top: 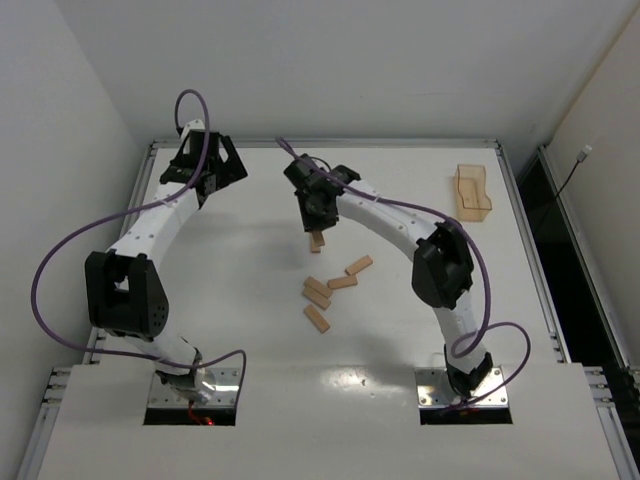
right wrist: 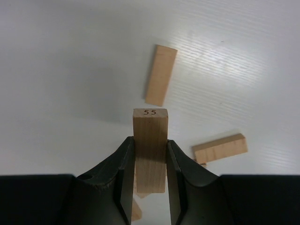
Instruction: Build the wood block tower
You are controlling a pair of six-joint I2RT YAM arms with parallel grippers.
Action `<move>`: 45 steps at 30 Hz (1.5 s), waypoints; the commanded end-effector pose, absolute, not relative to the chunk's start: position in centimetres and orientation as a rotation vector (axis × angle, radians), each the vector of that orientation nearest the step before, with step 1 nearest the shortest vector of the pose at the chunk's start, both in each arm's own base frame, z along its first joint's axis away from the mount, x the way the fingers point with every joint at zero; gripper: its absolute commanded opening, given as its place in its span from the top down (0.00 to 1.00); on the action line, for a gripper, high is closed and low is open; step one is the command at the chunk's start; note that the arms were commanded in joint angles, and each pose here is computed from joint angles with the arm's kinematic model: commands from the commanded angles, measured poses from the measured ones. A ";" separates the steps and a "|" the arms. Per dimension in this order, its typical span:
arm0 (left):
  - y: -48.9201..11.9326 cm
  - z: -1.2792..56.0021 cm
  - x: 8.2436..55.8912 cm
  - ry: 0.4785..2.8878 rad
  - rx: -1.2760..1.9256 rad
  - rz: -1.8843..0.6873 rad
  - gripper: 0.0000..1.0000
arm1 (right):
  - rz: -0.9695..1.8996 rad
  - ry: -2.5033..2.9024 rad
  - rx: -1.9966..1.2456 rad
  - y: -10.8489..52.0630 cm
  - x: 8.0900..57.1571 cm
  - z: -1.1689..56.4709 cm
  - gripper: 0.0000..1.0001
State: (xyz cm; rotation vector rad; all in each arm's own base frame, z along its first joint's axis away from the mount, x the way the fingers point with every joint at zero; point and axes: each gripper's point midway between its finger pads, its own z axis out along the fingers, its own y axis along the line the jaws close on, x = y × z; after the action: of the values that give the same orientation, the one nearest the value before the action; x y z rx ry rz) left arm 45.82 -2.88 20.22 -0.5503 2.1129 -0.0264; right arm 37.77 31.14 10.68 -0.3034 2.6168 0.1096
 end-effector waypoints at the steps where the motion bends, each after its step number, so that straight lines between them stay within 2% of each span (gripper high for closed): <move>1: -1.3 23.7 46.3 2.012 -0.571 -0.012 0.00 | 0.025 2.614 -0.180 31.1 38.3 10.1 1.00; 19: -0.9 22.3 46.9 2.031 -0.580 -0.014 0.00 | 0.006 2.696 -0.024 32.0 39.1 5.0 1.00; 35: -1.3 21.0 47.2 2.069 -0.558 -0.027 0.00 | 0.143 2.688 0.011 33.6 41.1 3.9 1.00; 45: -1.9 21.0 47.7 2.078 -0.544 -0.056 0.01 | 0.101 2.673 -0.008 33.1 42.2 2.4 1.00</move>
State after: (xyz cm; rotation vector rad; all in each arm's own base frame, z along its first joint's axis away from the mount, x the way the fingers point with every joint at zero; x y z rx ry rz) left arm 46.45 -2.03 18.77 -0.5506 2.1411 -0.0244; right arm 40.39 32.28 1.66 -0.0158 2.7311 0.0638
